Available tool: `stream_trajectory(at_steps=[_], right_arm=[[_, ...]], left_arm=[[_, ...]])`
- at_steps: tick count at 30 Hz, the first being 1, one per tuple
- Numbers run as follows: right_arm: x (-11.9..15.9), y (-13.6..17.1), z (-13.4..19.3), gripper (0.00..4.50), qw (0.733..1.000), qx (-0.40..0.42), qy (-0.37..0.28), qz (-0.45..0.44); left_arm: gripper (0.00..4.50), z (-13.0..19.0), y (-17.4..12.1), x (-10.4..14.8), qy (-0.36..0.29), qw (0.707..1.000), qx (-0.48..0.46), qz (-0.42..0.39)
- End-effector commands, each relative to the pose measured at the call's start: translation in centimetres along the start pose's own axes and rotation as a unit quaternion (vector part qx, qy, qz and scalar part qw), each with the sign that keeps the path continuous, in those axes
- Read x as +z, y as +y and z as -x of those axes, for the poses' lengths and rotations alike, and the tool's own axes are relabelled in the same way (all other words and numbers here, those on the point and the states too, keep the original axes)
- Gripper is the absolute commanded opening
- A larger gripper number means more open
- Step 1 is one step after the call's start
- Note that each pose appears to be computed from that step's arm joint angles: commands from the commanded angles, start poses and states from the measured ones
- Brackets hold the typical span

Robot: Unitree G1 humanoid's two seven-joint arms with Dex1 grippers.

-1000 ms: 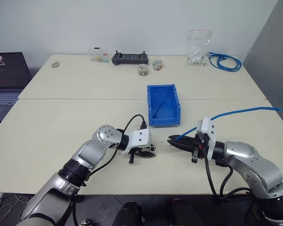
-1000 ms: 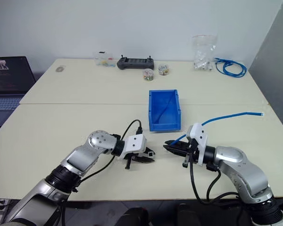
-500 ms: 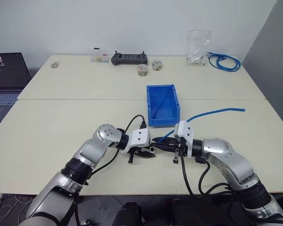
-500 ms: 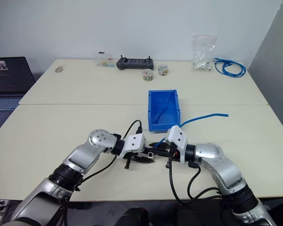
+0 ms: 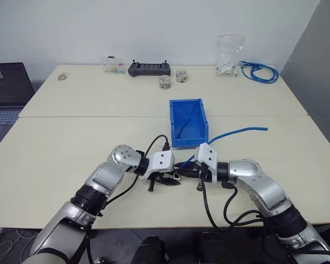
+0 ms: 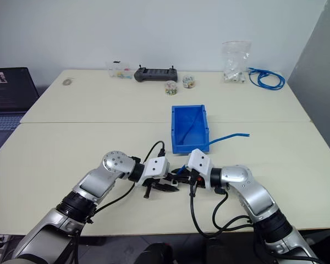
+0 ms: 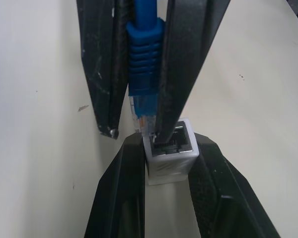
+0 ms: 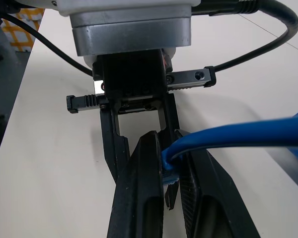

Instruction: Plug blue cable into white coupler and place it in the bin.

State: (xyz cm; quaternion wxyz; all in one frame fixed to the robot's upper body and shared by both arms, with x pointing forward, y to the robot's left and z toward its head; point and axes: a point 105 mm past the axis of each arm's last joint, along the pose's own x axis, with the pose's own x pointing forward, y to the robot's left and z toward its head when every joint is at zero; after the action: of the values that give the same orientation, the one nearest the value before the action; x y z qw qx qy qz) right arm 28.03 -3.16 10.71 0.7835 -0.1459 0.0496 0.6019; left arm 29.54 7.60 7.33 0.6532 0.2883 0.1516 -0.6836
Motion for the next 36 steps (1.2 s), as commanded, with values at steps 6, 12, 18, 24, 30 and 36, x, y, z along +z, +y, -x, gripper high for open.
stream_trajectory(at_steps=[6, 12, 18, 24, 30, 36], right_arm=[[0.5, 1.0, -0.9, 0.15, 0.999, 0.024, 0.003, 0.027], [-0.2, 1.1, -0.9, 0.15, 0.999, 0.025, 0.022, 0.028], [-0.6, 0.9, -0.6, 0.15, 0.999, 0.022, 0.035, 0.028], [-0.7, 0.4, -1.2, 0.15, 0.999, 0.017, 0.045, 0.021], [-1.8, 1.2, -1.8, 0.15, 0.997, 0.042, 0.056, -0.013], [-3.9, 2.3, -2.4, 0.15, 0.993, 0.076, 0.091, -0.02]], left_arm=[[0.86, -0.7, -1.0, -2.1, 0.028, 0.999, -0.016, 0.037], [0.85, -0.8, -1.0, -2.2, 0.029, 0.999, -0.017, 0.038], [0.85, -0.9, -0.9, -2.3, 0.03, 0.999, -0.015, 0.04], [0.85, -1.0, -0.8, -2.3, 0.027, 0.999, -0.01, 0.041], [0.85, -1.0, -0.8, -2.4, 0.027, 0.999, -0.008, 0.044], [0.85, -1.0, -0.8, -2.5, 0.027, 0.998, -0.007, 0.047]])
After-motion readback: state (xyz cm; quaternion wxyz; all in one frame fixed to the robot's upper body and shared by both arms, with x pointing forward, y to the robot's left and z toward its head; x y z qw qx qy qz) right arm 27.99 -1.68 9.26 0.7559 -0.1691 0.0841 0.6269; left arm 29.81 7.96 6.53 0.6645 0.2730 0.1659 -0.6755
